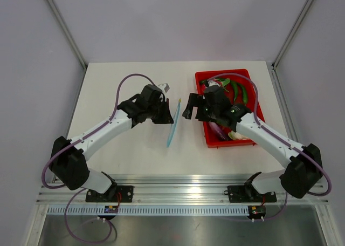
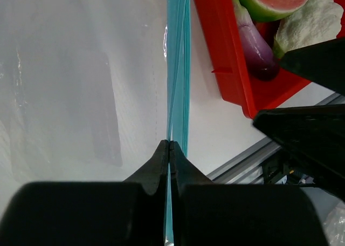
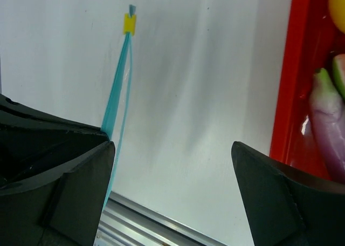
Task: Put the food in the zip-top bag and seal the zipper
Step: Open the zipper of the food storage bag.
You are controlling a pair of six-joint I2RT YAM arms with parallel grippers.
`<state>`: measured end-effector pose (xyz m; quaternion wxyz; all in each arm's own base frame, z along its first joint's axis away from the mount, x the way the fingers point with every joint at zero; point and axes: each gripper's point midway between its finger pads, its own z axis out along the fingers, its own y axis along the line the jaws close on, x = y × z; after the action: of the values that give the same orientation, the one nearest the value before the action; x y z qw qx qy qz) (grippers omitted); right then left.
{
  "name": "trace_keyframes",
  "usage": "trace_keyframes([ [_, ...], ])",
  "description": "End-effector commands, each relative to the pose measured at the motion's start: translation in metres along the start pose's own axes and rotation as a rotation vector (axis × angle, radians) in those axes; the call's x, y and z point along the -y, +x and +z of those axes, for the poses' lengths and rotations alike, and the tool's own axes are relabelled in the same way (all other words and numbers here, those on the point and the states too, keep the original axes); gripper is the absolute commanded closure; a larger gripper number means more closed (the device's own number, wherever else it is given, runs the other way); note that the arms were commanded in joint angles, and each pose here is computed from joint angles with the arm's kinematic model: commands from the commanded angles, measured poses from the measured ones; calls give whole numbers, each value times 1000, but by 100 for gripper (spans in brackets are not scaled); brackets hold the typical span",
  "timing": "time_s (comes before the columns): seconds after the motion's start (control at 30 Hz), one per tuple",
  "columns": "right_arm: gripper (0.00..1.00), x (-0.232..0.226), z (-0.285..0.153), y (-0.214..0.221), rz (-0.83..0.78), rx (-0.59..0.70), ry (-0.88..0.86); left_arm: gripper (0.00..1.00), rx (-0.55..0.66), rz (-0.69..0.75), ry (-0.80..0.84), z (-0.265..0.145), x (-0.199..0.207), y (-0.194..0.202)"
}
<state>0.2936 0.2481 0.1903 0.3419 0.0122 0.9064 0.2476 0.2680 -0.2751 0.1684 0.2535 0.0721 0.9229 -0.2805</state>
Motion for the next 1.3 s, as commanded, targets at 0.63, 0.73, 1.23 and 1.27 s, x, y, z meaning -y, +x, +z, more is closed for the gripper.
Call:
trace_keyframes([
  [0.63, 24, -44, 41, 20, 33, -78, -127, 100, 94, -39, 128, -29, 27, -26],
  [0.73, 30, -48, 49, 23, 28, -93, -136, 100, 94, -38, 130, -30, 27, -26],
  [1.23, 100, -28, 48, 19, 10, -61, 1, 98, 126, -34, -117, -40, -26, -23],
  [1.27, 100, -29, 50, 21, 10, -66, 6, 91, 128, -38, -111, -39, -24, -24],
])
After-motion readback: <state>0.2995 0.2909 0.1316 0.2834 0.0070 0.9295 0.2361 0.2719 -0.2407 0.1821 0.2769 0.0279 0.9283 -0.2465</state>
